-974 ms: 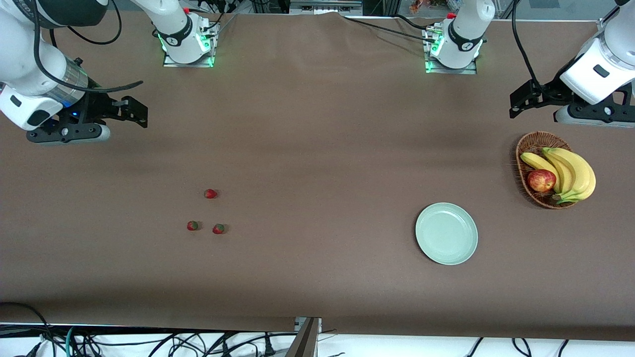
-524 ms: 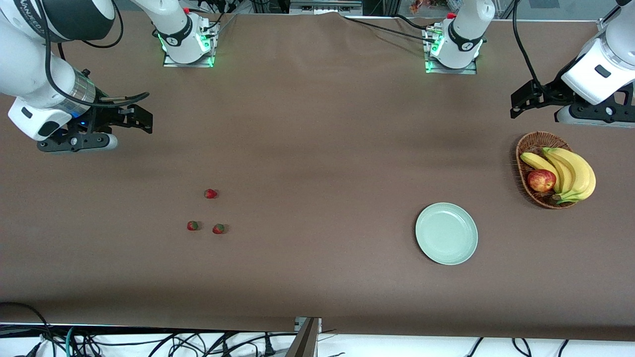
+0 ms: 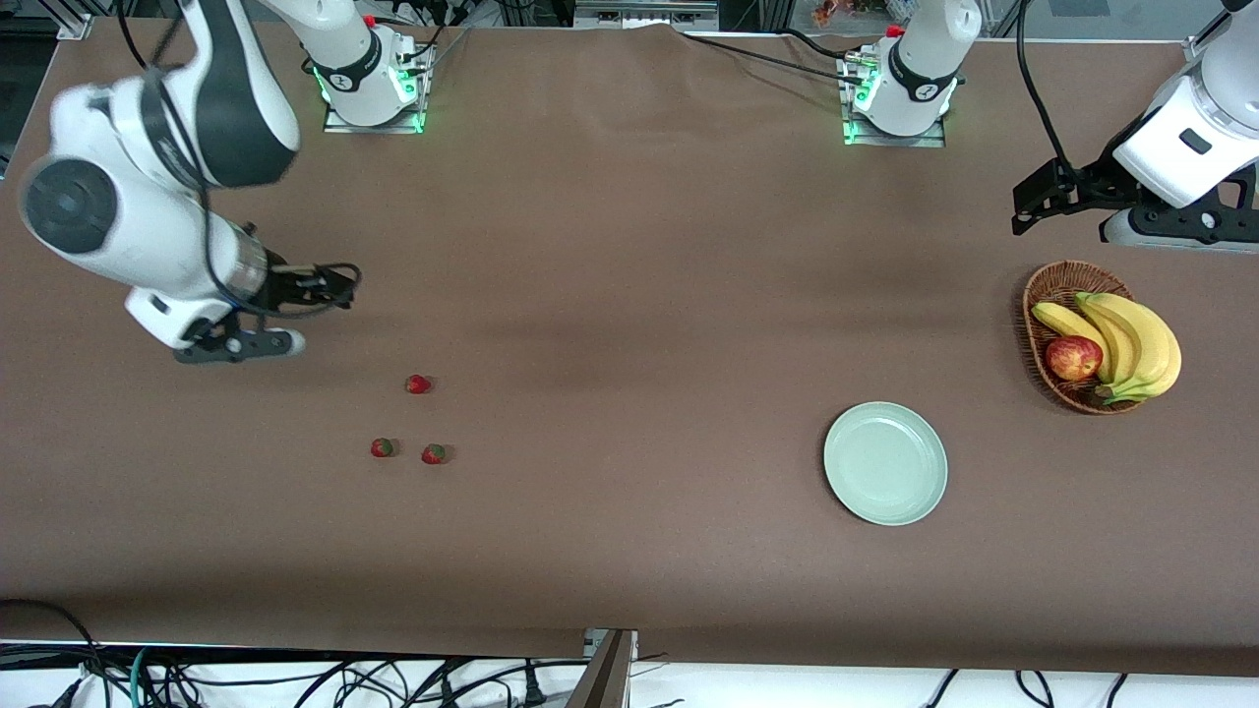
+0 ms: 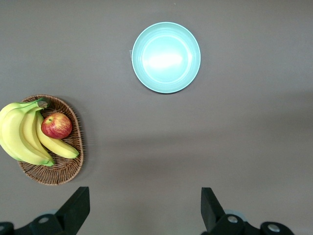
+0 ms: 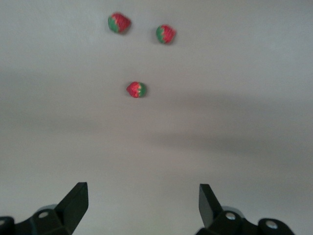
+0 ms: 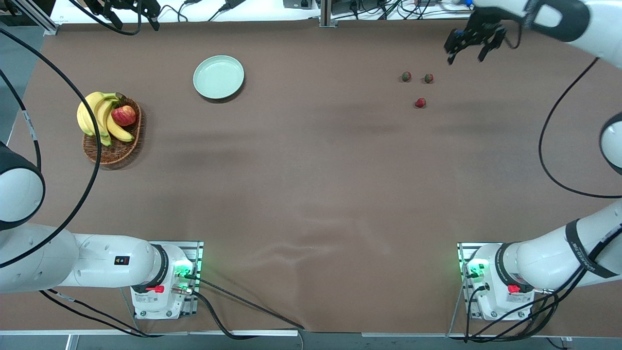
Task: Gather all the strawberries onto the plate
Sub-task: 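Reach the right gripper down toward the three strawberries, then grasp a strawberry with the right gripper and lift it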
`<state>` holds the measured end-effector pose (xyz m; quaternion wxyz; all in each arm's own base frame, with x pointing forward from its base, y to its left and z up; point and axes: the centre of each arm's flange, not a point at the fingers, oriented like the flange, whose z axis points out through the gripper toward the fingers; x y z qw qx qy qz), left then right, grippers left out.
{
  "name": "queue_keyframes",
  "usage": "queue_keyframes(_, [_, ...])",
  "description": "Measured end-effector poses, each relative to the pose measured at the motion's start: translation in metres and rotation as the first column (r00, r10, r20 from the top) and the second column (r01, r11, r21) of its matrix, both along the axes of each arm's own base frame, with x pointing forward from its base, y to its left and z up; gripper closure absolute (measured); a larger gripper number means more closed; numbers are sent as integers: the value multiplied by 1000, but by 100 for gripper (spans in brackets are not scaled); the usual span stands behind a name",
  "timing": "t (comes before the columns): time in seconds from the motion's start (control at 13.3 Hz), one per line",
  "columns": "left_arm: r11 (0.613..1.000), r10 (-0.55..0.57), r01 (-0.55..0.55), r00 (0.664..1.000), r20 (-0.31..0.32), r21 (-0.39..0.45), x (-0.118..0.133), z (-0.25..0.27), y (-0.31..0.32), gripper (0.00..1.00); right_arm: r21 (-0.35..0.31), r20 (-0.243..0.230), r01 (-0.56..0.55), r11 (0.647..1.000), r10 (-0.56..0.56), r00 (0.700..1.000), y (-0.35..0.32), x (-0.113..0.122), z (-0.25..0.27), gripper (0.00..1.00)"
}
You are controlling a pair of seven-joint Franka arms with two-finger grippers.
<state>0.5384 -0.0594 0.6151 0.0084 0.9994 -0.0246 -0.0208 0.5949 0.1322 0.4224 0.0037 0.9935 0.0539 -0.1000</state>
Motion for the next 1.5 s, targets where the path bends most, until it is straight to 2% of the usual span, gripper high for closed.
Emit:
queue_keyframes(0.15, [1000,0,0,1000,0,0,0,0,0,0,11,8,-9,1000,8,1000,12,4,-20,0])
queue_keyframes(0.3, [1000,1,-1,1000,0,0,0,0,0,0,32,57,-23,999,21,998,30,10,-35,0])
queue_keyframes(0.52, [1000,4,-4,1000,0,0,0,0,2,0,32,64,-30,999,28,998,39,20,-79,0])
queue_keyframes(0.75, [1000,6,-6,1000,0,0,1,0,3,0,12,138,-39,999,37,990,32,36,-109,0])
queue_keyframes(1.12, [1000,8,-8,1000,0,0,1,0,4,0,27,206,-43,999,36,978,36,51,-145,0])
queue_keyframes(1.5, [1000,8,-8,1000,0,0,1,0,4,0,25,186,-40,999,35,982,35,49,-194,5])
